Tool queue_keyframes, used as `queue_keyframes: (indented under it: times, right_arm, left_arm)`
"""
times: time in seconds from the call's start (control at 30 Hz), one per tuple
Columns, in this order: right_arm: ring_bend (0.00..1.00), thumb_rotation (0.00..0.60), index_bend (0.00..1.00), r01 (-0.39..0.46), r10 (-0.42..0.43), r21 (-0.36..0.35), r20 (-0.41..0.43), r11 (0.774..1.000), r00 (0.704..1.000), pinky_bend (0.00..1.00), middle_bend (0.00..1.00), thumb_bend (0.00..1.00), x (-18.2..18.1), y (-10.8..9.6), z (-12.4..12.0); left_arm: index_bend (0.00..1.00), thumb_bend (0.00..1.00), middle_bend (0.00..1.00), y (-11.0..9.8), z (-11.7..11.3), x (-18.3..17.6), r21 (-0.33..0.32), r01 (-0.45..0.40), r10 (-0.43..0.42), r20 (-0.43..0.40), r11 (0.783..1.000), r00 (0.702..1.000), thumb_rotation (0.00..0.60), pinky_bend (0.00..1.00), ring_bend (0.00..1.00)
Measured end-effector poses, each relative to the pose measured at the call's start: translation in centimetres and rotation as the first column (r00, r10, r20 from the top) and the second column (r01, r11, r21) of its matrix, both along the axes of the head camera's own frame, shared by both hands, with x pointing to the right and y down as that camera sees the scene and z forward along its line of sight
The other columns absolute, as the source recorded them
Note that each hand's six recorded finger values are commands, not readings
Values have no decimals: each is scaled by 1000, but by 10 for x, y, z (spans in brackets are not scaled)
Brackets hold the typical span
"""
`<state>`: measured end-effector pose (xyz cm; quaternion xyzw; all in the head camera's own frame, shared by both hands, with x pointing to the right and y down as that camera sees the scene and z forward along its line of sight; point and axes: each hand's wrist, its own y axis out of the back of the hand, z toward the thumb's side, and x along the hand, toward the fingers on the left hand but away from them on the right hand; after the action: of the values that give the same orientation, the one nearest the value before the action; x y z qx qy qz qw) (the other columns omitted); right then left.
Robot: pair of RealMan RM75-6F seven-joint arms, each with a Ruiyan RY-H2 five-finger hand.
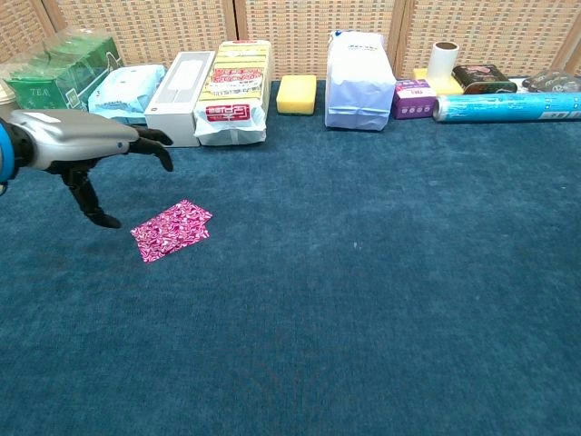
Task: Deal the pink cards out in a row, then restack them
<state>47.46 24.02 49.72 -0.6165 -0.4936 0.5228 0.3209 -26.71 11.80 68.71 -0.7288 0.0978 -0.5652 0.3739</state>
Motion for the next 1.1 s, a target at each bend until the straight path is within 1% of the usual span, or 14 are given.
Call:
queue_keyframes:
  times: [0.1,0.2,0.33,0.43,0.53,0.63,0.83,1.1]
  right_arm:
    - [0,600,94,1,-1,1,-2,1000,1000,0,0,0,-1,0,0]
    - [0,600,94,2,-2,0,-3,1000,1000,0,0,0,-1,1,0]
    - [0,600,94,4,-4,-3,-4,1000,1000,0,0,0,-2,1,1]
    - [0,600,94,4,-4,-3,-4,1000,1000,0,0,0,-2,0,1]
    - [0,600,94,0,0,-1,-3,1000,1000,0,0,0,-1,0,1]
    - [0,600,94,-3,3,1,-1,1000,1000,0,0,0,0,0,0]
    - [0,600,94,-7,7,5,4,1000,1000,0,0,0,2,0,-2]
    - [0,600,94,-10,10,10,9,1000,1000,0,0,0,4,-1,-4]
  left_arm:
    - [156,150,0,-1,-1,-13,-53,74,-73,26,996,997,600,147,0]
    - [156,139,0,-1,1,-22,-100,139,-134,59,985,989,600,145,0]
    - [156,119,0,0,3,-25,-169,223,-211,86,960,974,600,142,0]
    - [148,117,0,-1,3,-21,-211,270,-254,98,940,962,600,142,0]
    - [145,117,0,-3,3,-14,-238,297,-278,109,925,954,600,143,0]
    - [144,117,0,-6,6,-3,-246,301,-278,124,922,953,600,144,0]
    - [145,114,0,-1,15,13,-262,305,-271,156,916,950,600,145,0]
    - [145,113,0,-6,16,23,-247,323,-285,177,914,942,600,147,0]
